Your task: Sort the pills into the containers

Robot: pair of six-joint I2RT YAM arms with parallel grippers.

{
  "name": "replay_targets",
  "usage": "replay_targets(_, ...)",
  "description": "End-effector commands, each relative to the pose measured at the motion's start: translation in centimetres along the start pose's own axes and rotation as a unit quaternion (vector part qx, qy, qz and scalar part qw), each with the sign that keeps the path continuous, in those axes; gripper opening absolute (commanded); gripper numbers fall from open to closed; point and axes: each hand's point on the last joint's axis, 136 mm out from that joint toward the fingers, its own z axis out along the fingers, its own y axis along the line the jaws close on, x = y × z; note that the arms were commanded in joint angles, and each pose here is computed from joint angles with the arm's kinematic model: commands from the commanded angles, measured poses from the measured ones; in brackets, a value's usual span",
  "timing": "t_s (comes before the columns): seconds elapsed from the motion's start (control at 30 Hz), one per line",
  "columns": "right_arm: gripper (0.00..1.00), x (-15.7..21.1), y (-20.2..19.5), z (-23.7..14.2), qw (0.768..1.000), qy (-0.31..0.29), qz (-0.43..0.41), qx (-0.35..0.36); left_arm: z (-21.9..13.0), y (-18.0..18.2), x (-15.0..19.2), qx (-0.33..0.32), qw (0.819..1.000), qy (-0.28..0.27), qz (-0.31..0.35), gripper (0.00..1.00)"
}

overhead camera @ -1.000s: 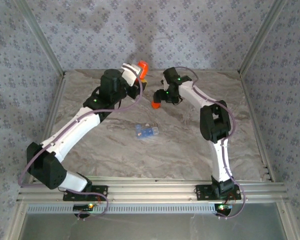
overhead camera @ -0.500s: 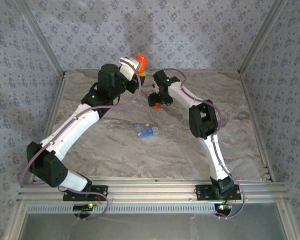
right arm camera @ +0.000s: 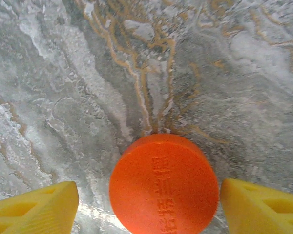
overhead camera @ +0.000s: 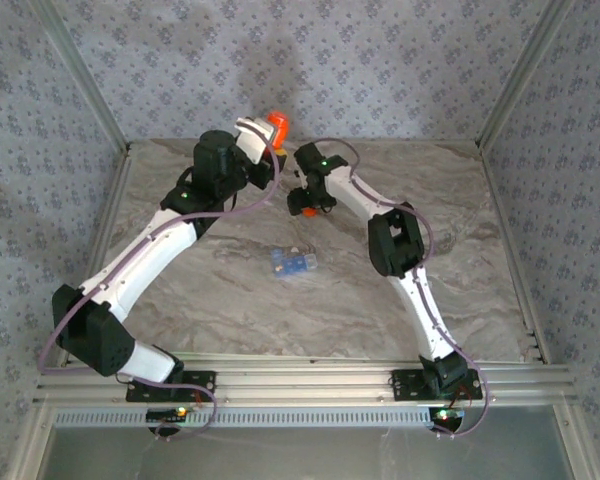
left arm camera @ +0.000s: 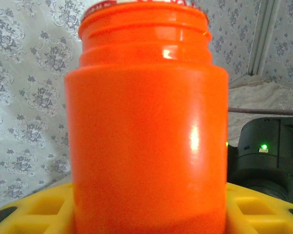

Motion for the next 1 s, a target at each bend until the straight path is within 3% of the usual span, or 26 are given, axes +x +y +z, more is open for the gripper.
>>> replay_targets(0.0,0.78,0.9,-0.6,0.6,1.000,0.022,-0.010,0.019,-2.0,0.6,-2.0,-0.006,0.999,-0.033,-0.008,0.00)
replay_targets(0.97,0.72,-0.2,-0.7,0.1,1.000,0.014,0.027,-0.001,-2.1,1.1,-0.6,0.001,1.000,-0.024,-0.018,0.00)
